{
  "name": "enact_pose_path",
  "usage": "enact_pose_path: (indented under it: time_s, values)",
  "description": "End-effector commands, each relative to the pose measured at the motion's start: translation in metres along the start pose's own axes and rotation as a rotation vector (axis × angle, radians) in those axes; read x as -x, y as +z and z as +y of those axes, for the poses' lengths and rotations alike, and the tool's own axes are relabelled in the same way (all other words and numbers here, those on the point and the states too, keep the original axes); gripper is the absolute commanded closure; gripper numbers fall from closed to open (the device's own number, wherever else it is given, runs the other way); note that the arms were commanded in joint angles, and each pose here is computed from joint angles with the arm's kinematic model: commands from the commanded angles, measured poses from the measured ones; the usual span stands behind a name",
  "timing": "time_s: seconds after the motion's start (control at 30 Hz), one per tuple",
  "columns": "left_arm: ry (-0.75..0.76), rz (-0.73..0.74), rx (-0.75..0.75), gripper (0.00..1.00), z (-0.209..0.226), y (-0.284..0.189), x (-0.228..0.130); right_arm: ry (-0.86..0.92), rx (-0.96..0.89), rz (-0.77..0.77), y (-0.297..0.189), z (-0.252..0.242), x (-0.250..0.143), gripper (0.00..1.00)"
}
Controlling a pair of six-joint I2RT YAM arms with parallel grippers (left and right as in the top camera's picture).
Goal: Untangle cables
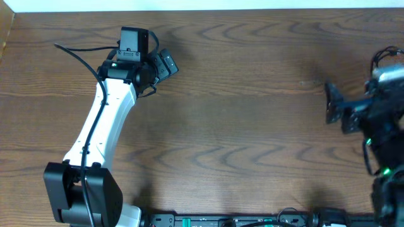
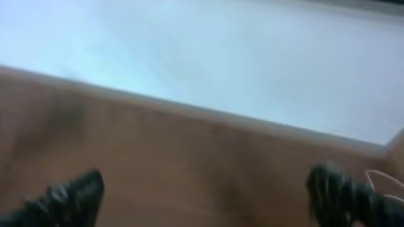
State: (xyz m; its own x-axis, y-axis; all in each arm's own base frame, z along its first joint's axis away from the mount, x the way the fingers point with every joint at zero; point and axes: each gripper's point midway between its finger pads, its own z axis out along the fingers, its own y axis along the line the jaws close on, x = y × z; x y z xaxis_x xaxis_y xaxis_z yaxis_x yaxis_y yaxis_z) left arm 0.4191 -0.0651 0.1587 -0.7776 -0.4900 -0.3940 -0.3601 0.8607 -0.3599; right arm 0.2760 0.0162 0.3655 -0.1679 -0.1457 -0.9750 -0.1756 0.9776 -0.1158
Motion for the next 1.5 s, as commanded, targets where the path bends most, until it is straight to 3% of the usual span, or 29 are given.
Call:
enact_pose_path:
  time_s: [0.0,0.07,0.43,0.6,0.8,1.47]
  values:
    - [-0.003,-0.002,0.011,0.00,0.002,0.001,0.001,-0.030,-0.042,-0.098,-0.002,0.001,-0.039,0.01]
    - [-0.003,-0.002,0.011,0.00,0.002,0.001,0.001,-0.052,-0.057,-0.181,-0.005,0.006,-0.063,0.01]
    - [-0.003,-0.002,0.011,0.00,0.002,0.001,0.001,-0.062,-0.091,-0.274,-0.006,0.019,-0.146,0.01]
    - [-0.003,-0.002,0.011,0.00,0.002,0.001,0.001,0.130,-0.172,-0.233,0.003,0.005,-0.181,0.01]
    - [-0.003,-0.002,0.011,0.00,0.002,0.001,0.001,0.120,-0.166,-0.103,0.007,0.009,-0.212,0.01]
    - [-0.003,-0.002,0.011,0.00,0.002,0.001,0.001,0.119,-0.166,-0.105,0.008,0.009,-0.212,0.01]
